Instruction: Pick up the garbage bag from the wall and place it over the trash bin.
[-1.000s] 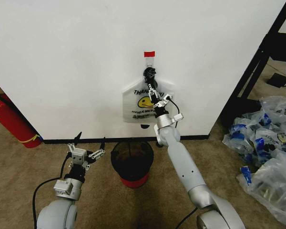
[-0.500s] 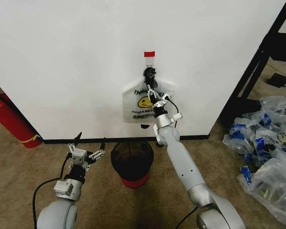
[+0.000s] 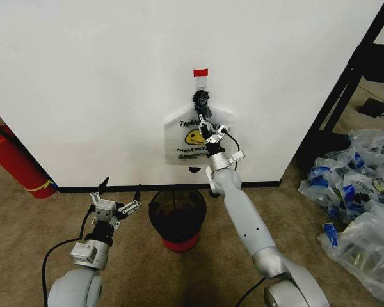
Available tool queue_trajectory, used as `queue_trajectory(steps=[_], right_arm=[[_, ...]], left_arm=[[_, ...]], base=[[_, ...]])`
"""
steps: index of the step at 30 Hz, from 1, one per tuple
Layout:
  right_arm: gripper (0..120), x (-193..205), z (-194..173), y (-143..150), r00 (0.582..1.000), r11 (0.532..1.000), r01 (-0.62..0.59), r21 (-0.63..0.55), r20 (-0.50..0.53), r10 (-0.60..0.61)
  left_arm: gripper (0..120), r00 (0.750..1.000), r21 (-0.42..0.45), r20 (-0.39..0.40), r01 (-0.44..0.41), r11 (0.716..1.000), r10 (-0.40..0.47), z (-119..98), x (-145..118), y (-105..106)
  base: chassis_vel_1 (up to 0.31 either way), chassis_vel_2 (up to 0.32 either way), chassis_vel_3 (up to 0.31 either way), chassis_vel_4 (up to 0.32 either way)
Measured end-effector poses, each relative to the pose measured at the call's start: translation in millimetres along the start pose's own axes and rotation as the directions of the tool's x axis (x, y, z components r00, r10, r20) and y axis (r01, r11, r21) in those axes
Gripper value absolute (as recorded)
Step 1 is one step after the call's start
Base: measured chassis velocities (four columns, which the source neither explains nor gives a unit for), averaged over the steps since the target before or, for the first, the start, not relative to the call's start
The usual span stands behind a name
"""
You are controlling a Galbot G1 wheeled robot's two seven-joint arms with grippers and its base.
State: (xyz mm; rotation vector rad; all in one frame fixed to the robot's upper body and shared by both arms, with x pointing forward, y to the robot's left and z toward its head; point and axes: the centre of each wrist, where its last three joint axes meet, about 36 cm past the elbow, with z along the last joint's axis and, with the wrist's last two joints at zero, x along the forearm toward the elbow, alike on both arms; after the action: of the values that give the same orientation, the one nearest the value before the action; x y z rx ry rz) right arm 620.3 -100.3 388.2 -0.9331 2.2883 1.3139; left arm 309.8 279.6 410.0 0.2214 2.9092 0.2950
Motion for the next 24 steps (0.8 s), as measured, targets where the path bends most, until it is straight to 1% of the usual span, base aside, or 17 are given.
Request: queue_trajectory(steps=[3, 6, 9, 10, 16, 17, 21, 23, 24], right_arm=[[0, 7.4, 3.6, 2.9, 1.0, 1.0, 0.012, -0.005, -0.011, -0.012], [0, 28.5, -1.3, 1.7, 0.999, 0.999, 0.03, 0.012, -0.039, -0.029], [0, 59.5, -6.4, -3.5, 0.997, 0.999, 0.022, 0.032, -0.07, -0.02], [0, 59.5, -6.4, -3.5, 0.997, 0.999, 0.022, 0.032, -0.07, -0.02], [0, 138.9, -20.8, -17.2, 0.988, 0.997, -0.016, 0.082, -0.15, 0.029], [0, 138.9, -20.8, -17.2, 0.988, 0.997, -0.016, 0.082, -0.15, 0.029], [0, 200.2, -38.9, -20.9, 0.973, 0.992, -0.049, 0.119, -0.218, 0.074], [0, 219.9, -47.9, -20.1, 0.968, 0.99, -0.055, 0.132, -0.235, 0.085], [0, 219.9, -47.9, -20.1, 0.968, 0.99, -0.055, 0.132, -0.235, 0.085]], left_arm=[[100, 1.0, 0.0, 0.002, -0.001, 1.0, 0.001, -0.2, -0.2, 0.5], [100, 1.0, -0.001, 0.005, 0.0, 1.0, 0.0, -0.4, -0.2, 1.2], [100, 1.0, -0.003, 0.012, -0.002, 1.0, 0.002, -2.5, -0.2, 1.6], [100, 1.0, -0.003, 0.012, -0.002, 1.0, 0.002, -2.5, -0.2, 1.6], [100, 1.0, 0.0, 0.026, -0.006, 1.0, 0.006, -7.2, -0.2, 3.2], [100, 1.0, 0.0, 0.026, -0.006, 1.0, 0.006, -7.2, -0.2, 3.2], [100, 0.999, 0.006, 0.036, -0.011, 1.0, 0.011, -8.3, -0.9, 0.9], [100, 0.999, 0.011, 0.04, -0.012, 1.0, 0.012, -8.5, -1.1, -1.0], [100, 0.999, 0.011, 0.04, -0.012, 1.0, 0.012, -8.5, -1.1, -1.0]], base=[[0.0, 0.0, 0.0, 0.0], [0.0, 0.0, 0.0, 0.0], [0.0, 0.0, 0.0, 0.0], [0.0, 0.0, 0.0, 0.0], [0.0, 0.0, 0.0, 0.0], [0.0, 0.0, 0.0, 0.0], [0.0, 0.0, 0.0, 0.0], [0.0, 0.0, 0.0, 0.0], [0.0, 0.0, 0.0, 0.0]])
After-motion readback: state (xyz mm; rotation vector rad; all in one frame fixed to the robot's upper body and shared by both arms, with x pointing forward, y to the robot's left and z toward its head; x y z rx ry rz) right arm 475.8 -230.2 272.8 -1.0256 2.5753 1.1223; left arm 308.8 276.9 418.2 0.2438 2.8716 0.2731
